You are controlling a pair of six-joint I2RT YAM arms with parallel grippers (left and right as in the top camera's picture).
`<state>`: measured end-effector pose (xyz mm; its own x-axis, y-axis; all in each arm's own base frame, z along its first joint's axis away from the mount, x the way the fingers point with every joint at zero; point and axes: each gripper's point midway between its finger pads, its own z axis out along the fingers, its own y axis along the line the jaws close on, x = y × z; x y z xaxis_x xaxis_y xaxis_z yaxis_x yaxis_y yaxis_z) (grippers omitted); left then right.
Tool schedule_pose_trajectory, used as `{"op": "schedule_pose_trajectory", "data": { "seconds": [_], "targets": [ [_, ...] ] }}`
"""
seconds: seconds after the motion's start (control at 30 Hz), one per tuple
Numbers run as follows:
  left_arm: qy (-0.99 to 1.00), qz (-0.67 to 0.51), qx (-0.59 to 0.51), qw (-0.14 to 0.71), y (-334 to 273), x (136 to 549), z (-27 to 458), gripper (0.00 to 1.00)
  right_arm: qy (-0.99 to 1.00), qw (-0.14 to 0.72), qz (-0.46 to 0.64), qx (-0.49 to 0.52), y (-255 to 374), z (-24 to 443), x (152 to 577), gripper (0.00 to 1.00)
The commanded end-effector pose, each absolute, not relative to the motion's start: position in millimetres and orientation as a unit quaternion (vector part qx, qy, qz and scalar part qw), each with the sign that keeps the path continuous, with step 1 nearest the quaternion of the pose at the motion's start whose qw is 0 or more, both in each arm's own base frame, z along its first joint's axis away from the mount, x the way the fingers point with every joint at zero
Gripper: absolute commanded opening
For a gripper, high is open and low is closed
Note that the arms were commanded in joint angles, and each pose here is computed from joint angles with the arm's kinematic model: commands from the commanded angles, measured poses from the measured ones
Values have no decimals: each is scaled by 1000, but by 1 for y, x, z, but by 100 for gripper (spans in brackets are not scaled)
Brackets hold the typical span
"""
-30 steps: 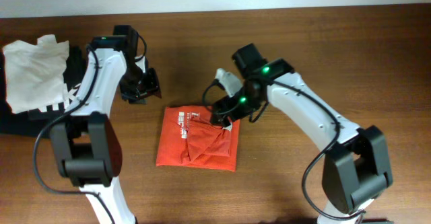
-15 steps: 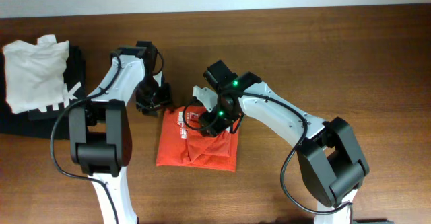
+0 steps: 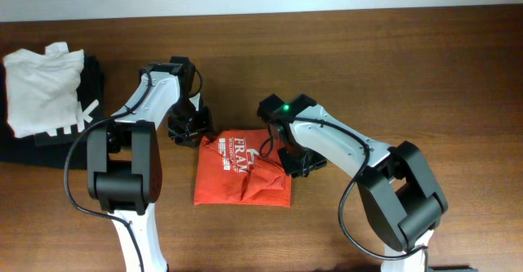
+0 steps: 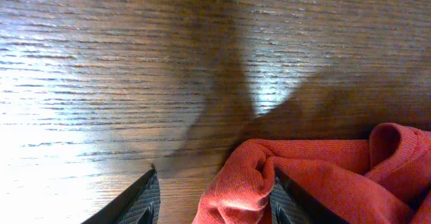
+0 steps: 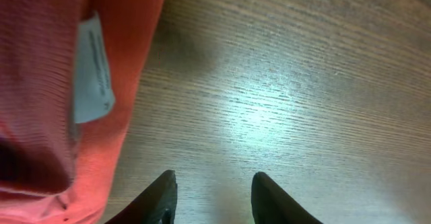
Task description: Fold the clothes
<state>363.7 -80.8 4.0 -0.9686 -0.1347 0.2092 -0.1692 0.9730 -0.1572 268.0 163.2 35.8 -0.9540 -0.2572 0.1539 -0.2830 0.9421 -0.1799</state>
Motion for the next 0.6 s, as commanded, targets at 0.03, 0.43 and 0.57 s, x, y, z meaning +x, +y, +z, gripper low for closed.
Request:
{"op": "schedule_pose_trajectory", "data": {
  "seconds": [0.03, 0.43, 0.57],
  "targets": [
    [-988, 92, 68, 105, -84, 361, 0, 52, -969, -52, -105, 219, 248, 106, 302, 54],
    [-988, 92, 68, 103, -84, 361, -1, 53, -959, 65, -135, 241, 268, 35, 279, 4],
    [-988, 92, 68, 103, -84, 361, -1, 53, -976, 141, 40, 158, 186, 41, 255, 15]
  ]
}}
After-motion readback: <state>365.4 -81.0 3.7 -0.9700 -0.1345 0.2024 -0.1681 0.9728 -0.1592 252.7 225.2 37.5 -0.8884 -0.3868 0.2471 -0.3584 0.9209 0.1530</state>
